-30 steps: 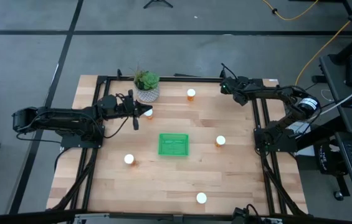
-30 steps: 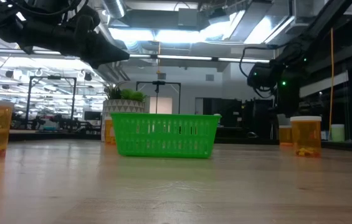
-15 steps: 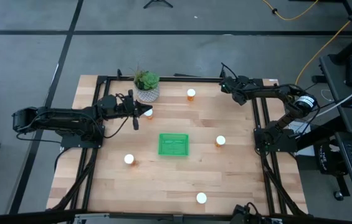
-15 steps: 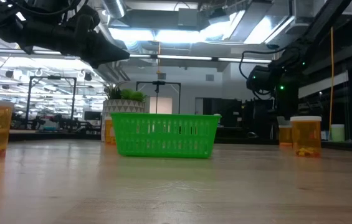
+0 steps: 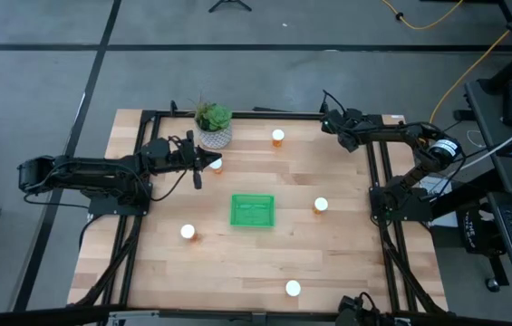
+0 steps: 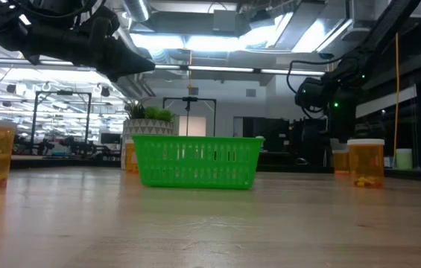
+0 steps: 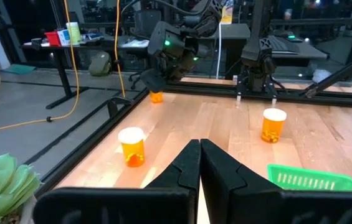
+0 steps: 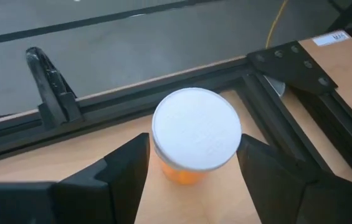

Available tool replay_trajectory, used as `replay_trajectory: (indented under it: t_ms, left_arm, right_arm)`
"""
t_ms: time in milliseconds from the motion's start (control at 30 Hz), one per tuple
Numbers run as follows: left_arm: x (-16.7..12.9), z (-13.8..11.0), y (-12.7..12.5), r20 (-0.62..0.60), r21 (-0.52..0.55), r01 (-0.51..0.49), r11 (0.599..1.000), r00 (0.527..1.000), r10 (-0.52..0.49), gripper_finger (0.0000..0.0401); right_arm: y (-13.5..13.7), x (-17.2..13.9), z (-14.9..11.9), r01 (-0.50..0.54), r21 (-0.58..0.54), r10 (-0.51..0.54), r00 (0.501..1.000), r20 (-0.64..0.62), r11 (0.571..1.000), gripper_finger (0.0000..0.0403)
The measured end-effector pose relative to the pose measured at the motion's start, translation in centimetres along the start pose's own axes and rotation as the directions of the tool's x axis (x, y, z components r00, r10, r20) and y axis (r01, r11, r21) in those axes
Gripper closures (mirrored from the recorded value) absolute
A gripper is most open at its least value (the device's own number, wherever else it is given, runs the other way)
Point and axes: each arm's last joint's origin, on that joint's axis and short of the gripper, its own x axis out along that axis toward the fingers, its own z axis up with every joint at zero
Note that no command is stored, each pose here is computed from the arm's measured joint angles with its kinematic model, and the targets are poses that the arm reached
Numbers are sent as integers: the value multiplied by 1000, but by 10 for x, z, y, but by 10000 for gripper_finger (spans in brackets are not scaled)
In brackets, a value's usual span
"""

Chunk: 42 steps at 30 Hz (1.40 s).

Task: Pick and place pill bottles into a basket
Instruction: Put the orange medicine bottle into the green bin

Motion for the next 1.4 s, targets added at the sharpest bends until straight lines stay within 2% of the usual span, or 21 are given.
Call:
replay_trajectory:
  t_ms: [400,1400]
  left_arm:
    - [0,0,0,1,-7,0,1000,1000,0,395]
    - [0,0,0,4,-7,0,1000,1000,0,395]
  right_arm:
    - [4,16,-14,50,-49,-50,999,-7,998,159]
    - [7,15,-13,51,-25,-50,998,31,998,160]
